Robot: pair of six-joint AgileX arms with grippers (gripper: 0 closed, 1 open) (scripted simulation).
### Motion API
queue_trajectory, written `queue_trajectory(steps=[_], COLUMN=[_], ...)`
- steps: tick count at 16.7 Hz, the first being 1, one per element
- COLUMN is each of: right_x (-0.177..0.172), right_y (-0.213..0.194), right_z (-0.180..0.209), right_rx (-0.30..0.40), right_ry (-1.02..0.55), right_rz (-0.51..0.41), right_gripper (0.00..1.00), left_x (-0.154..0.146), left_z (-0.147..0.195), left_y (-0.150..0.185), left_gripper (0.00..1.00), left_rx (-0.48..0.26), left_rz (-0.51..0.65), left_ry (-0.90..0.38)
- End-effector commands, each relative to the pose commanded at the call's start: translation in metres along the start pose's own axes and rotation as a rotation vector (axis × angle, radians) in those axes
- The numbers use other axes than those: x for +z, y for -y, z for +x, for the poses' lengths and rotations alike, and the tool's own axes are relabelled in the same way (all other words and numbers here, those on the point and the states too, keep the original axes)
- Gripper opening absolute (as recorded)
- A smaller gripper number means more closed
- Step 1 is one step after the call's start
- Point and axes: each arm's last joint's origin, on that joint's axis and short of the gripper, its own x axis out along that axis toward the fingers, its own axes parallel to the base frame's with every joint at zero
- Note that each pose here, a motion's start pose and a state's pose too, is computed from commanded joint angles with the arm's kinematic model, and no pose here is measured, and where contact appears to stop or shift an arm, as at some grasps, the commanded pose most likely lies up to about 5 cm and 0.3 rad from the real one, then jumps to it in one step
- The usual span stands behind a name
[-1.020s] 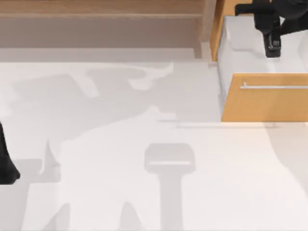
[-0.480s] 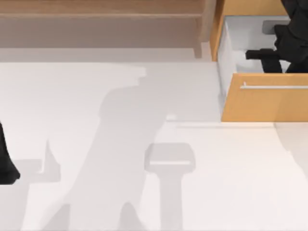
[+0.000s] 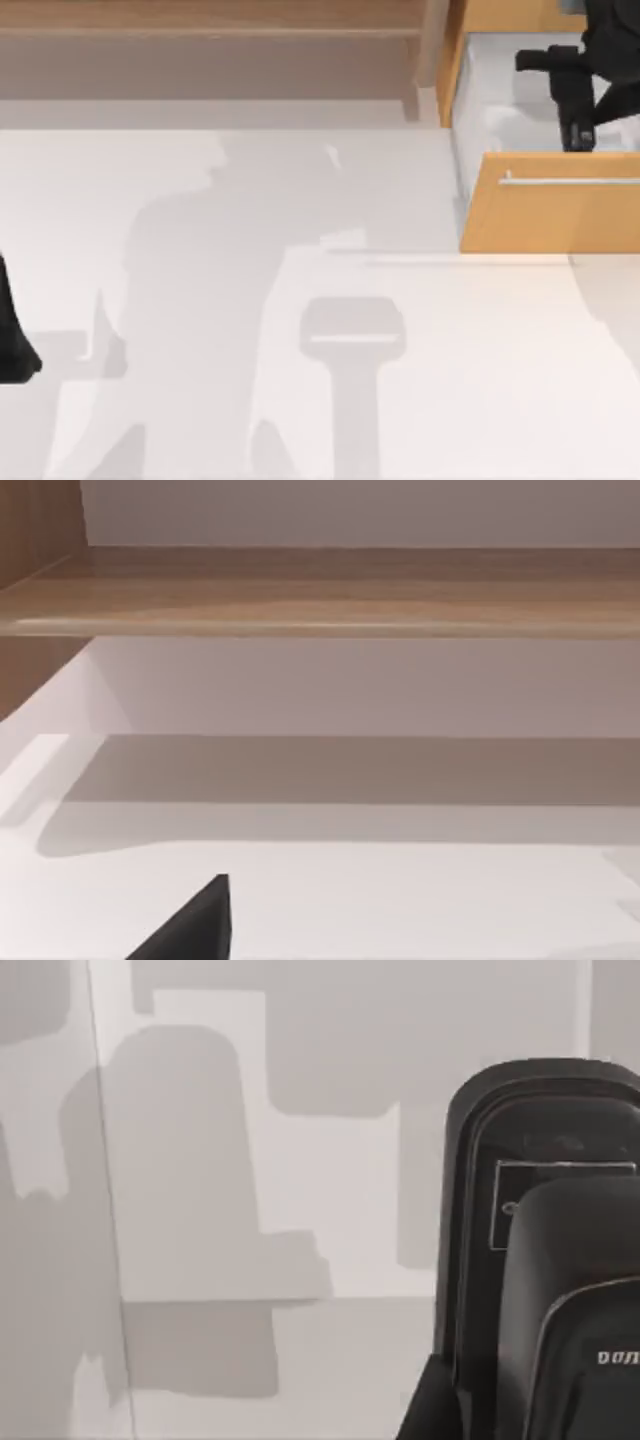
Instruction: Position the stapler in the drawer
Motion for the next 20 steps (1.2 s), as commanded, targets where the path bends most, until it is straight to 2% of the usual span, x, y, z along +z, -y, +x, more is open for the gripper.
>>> queue_trajectory(steps=[3,5,7,10,13,16,20], right_x=[-0.002,-0.003,-0.003,-0.001,-0.004,-0.01,-0.01], right_y=[-0.002,-0.002,-0.002,0.002,0.006,0.012,0.013], right_z=[-0.036,-0.038,-0.025,0.016,0.054,0.065,0.065], right_rx=[-0.003,-0.02,-0.04,-0.063,-0.045,-0.015,-0.013], right_ry=[0.055,0.048,0.025,-0.039,-0.107,-0.156,-0.159], right_rz=[0.055,0.074,0.071,0.033,-0.015,-0.036,-0.036], right_gripper=[0.0,0.0,0.0,0.0,0.0,0.0,0.0], left_x=[0.0,0.0,0.0,0.0,0.0,0.0,0.0], left_z=[0.0,0.0,0.0,0.0,0.0,0.0,0.0], left_y=[0.0,0.0,0.0,0.0,0.0,0.0,0.0], left_gripper=[1.0,1.0,1.0,1.0,1.0,1.0,1.0], left_rx=[0.0,0.0,0.0,0.0,0.0,0.0,0.0], left_rz=[0.0,0.0,0.0,0.0,0.0,0.0,0.0], left_ry=[0.0,0.0,0.0,0.0,0.0,0.0,0.0])
